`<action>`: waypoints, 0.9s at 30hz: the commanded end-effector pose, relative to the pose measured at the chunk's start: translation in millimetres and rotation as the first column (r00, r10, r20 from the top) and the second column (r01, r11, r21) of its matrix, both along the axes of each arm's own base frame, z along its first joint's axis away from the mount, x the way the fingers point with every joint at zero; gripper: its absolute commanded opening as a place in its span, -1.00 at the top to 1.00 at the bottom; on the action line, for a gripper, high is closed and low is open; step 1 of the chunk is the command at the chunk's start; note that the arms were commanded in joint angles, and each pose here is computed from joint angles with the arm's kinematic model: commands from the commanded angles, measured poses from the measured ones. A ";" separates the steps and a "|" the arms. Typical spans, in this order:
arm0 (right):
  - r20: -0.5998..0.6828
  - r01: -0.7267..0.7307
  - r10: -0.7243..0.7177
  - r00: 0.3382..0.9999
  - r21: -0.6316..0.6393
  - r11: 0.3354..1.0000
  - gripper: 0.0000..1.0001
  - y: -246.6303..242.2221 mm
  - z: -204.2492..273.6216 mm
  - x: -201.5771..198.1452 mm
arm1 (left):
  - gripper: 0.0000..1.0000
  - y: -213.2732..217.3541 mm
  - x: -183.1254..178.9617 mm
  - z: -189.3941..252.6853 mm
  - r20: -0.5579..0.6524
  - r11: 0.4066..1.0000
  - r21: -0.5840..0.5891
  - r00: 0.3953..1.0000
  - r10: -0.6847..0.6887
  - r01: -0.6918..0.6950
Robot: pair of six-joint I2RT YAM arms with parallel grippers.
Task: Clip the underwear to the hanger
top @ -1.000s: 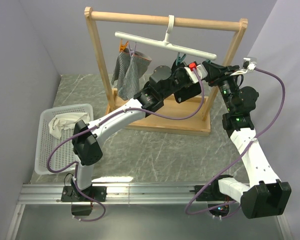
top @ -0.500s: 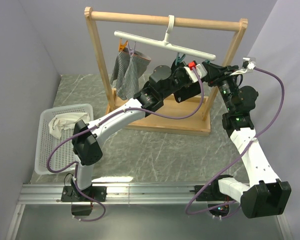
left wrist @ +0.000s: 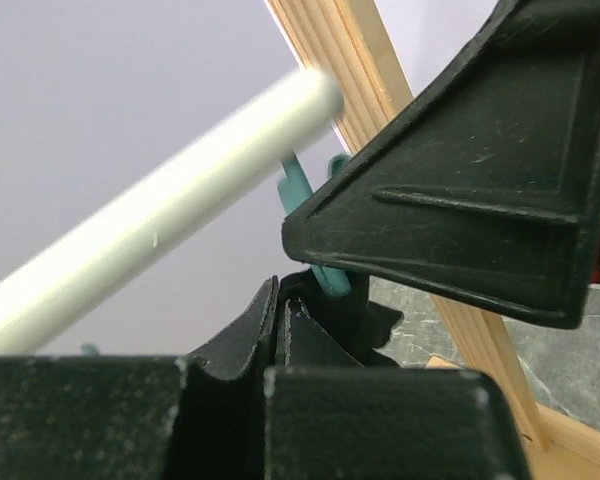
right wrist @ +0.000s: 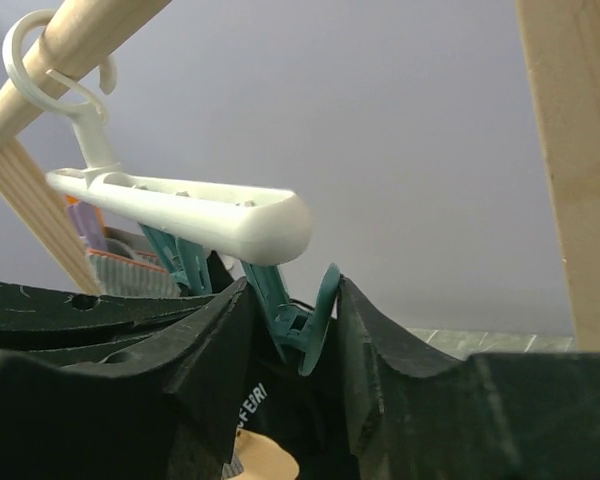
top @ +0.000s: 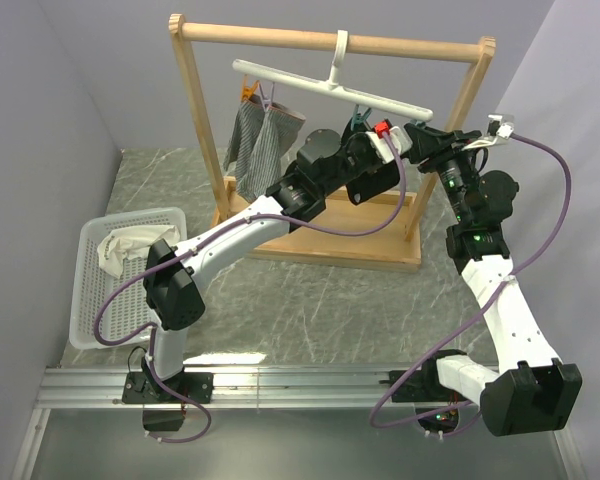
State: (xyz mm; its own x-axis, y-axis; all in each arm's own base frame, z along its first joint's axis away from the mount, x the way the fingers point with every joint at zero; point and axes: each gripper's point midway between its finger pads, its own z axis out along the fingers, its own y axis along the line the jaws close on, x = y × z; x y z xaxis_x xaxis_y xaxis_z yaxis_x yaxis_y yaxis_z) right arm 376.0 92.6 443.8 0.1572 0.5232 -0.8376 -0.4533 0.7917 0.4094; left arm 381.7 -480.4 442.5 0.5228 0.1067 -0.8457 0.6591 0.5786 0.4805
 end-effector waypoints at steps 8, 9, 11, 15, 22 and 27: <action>0.081 -0.046 0.045 0.996 0.009 0.999 0.02 2.7 34.8 -10.6 | 0.99 18.7 -14.6 60.9 0.071 0.995 -0.098 0.997 -0.019 0.026; 0.084 -0.049 0.048 0.995 0.009 0.999 0.02 3.2 35.6 -11.5 | 0.99 18.7 -14.6 60.9 0.071 0.995 -0.098 0.997 -0.019 0.026; 0.086 -0.050 0.049 0.995 0.010 0.999 -0.01 2.9 37.4 -12.9 | 0.99 18.5 -14.4 60.3 0.072 0.995 -0.098 0.997 -0.018 0.025; 0.098 -0.042 0.040 0.994 0.022 0.999 -0.28 -0.2 46.0 -17.9 | 0.99 18.3 -13.6 58.1 0.072 0.995 -0.092 0.997 -0.019 0.025; 0.121 -0.032 0.027 0.992 0.036 0.999 -0.51 -7.0 65.5 -31.0 | 0.99 18.0 -14.9 55.3 0.074 0.996 -0.085 0.997 -0.025 0.032; 0.129 -0.048 0.045 0.991 0.021 0.999 -0.56 -8.0 76.4 -43.6 | 0.99 18.0 -15.9 53.9 0.073 0.996 -0.080 0.997 -0.030 0.035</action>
State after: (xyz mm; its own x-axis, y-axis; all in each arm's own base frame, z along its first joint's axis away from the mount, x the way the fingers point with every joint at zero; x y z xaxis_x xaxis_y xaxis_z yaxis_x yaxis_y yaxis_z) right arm 358.6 84.8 482.9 0.1804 0.5502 -0.8153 -0.4938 0.7675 0.4087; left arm 380.3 -480.4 447.4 0.5310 0.0974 -0.8418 0.6669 0.5648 0.4860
